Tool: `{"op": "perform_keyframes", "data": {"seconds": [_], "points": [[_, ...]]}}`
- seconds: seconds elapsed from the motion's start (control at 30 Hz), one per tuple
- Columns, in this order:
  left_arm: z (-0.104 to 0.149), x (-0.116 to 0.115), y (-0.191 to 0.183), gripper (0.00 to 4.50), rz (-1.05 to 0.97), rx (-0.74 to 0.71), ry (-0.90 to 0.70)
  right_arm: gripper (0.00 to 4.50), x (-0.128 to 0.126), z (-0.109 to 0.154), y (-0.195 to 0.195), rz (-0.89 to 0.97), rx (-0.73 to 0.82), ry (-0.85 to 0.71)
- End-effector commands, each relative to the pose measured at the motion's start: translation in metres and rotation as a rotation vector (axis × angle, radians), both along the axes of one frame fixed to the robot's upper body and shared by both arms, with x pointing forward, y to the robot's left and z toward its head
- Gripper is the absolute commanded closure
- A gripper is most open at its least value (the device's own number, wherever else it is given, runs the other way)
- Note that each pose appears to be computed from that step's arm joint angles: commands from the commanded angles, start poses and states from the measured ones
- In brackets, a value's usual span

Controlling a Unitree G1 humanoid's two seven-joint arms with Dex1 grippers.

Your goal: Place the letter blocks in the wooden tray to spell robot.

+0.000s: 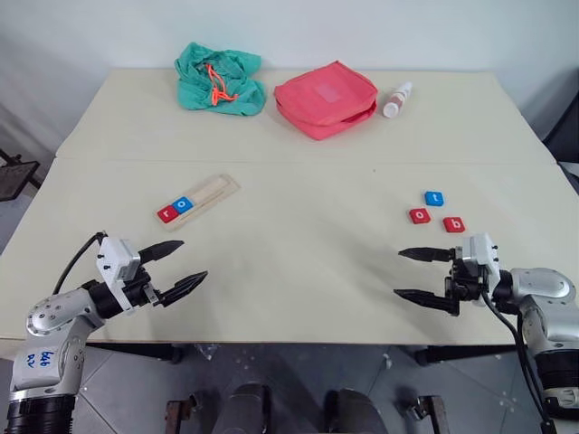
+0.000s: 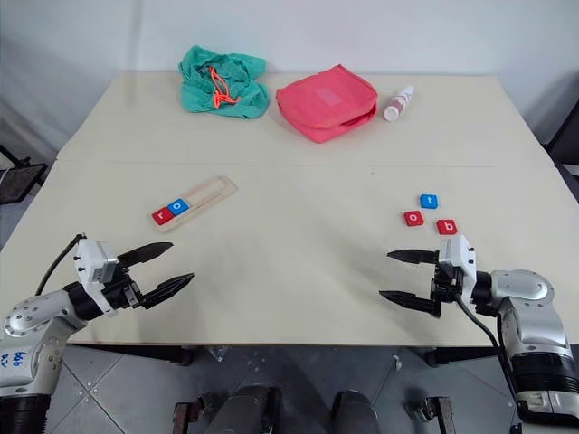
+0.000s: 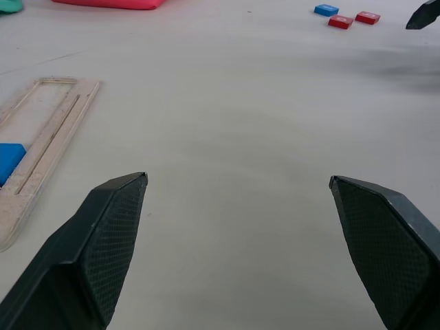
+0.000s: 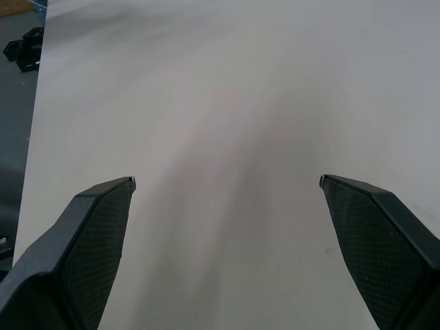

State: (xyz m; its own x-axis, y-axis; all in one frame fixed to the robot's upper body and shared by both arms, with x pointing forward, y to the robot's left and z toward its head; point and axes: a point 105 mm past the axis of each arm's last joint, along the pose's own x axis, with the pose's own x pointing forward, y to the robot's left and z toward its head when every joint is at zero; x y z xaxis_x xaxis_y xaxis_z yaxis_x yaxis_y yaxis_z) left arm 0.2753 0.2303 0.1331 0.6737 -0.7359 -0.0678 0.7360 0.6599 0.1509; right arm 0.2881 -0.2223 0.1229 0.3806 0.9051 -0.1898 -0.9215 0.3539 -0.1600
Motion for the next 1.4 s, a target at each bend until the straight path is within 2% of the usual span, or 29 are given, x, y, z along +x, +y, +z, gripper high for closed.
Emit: {"op": "perform_keyframes", "data": {"seconds": [0.03,0.17,0.43,0.6,0.73,0.83,1.17,1.4], "points": [[0.006,0.001,0.000,0.00,-0.014,0.008,-0.034,0.01,0.000,0.016,-0.002,-0.008,0.013,-0.077],[0.006,0.008,0.007,0.00,0.082,0.012,-0.002,0.01,0.003,0.023,0.004,0.002,0.024,-0.091],[0.006,-0.010,0.040,0.00,0.204,0.043,0.068,0.01,0.007,0.037,0.012,0.032,0.027,-0.130],[0.008,-0.006,0.057,0.00,0.260,0.064,0.072,0.01,0.012,0.041,0.020,0.055,0.032,-0.148],[0.013,0.007,0.063,0.00,0.246,0.040,0.091,0.01,0.017,0.046,0.027,0.068,0.041,-0.163],[0.015,0.026,0.068,0.00,0.263,0.063,0.130,0.01,0.018,0.050,0.032,0.074,0.049,-0.179],[0.022,0.087,0.075,0.00,0.264,0.162,0.194,0.01,0.006,0.058,0.034,0.052,0.053,-0.207],[0.020,0.112,0.072,0.00,0.287,0.195,0.209,0.01,-0.007,0.056,0.027,0.002,0.041,-0.198]]}}
